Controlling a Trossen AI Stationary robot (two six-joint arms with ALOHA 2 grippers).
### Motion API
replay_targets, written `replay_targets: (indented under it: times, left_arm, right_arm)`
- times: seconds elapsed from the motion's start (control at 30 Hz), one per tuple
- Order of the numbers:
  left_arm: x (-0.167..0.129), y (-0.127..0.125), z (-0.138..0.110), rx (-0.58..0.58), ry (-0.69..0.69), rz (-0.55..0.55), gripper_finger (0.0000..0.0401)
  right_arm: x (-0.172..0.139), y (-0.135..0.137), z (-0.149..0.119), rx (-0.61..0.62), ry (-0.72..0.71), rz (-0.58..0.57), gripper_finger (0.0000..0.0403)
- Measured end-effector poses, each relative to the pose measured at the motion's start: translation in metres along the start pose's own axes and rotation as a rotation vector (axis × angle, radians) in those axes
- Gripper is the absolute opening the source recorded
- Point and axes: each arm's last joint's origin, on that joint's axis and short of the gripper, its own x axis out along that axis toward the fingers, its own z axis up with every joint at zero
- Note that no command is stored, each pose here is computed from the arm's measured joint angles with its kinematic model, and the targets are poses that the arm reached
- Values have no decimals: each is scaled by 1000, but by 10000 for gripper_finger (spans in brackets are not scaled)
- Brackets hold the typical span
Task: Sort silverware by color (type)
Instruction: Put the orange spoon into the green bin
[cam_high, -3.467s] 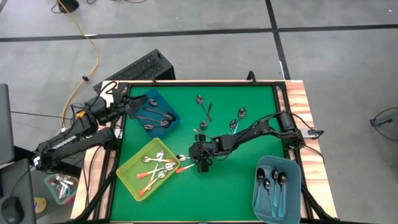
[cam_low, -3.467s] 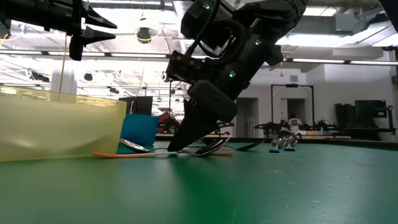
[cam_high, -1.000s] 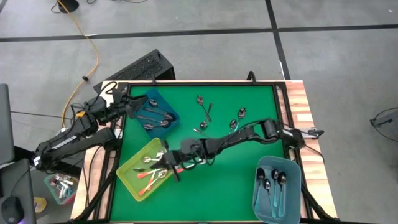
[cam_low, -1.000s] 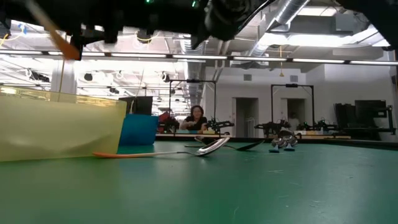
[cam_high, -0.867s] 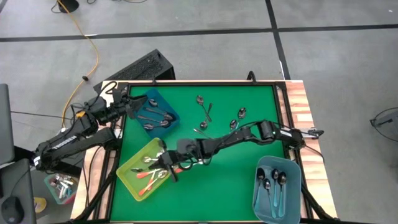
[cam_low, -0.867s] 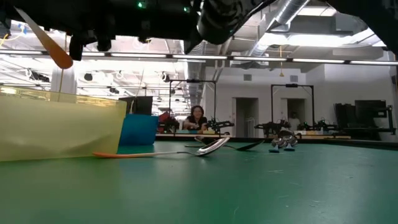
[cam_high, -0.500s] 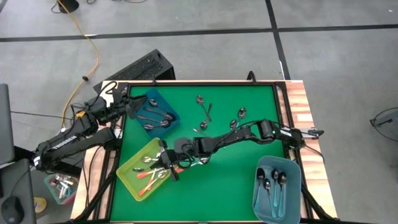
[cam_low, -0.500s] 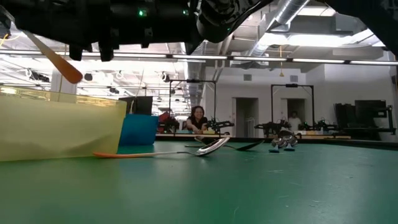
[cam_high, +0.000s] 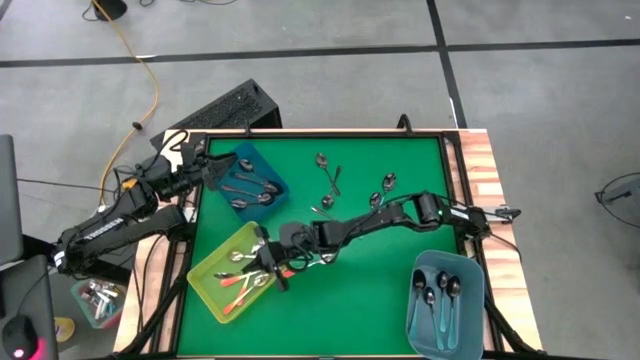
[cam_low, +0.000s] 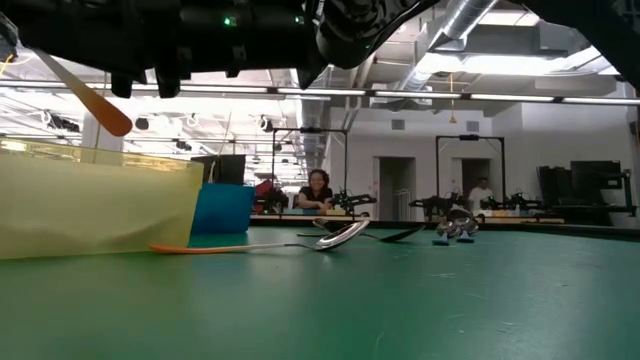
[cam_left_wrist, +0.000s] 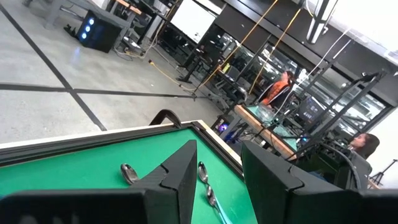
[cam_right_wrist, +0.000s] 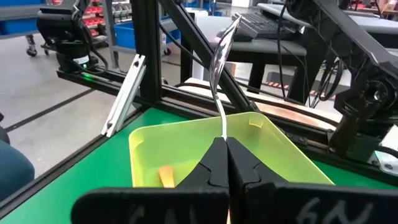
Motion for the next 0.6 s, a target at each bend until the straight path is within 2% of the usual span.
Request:
replay_targets:
  times: [0.1, 0.3, 0.6]
  left_arm:
    - [0, 0, 0, 0, 0, 0, 110]
    - [0, 0, 0, 0, 1, 0, 110]
    - [0, 0, 0, 2, 1, 1, 110]
  right_arm:
    - [1, 0, -2, 1, 5, 1, 3]
    - [11, 0, -36, 49, 23, 2, 4]
    - [9, -9, -36, 64, 35, -27, 6]
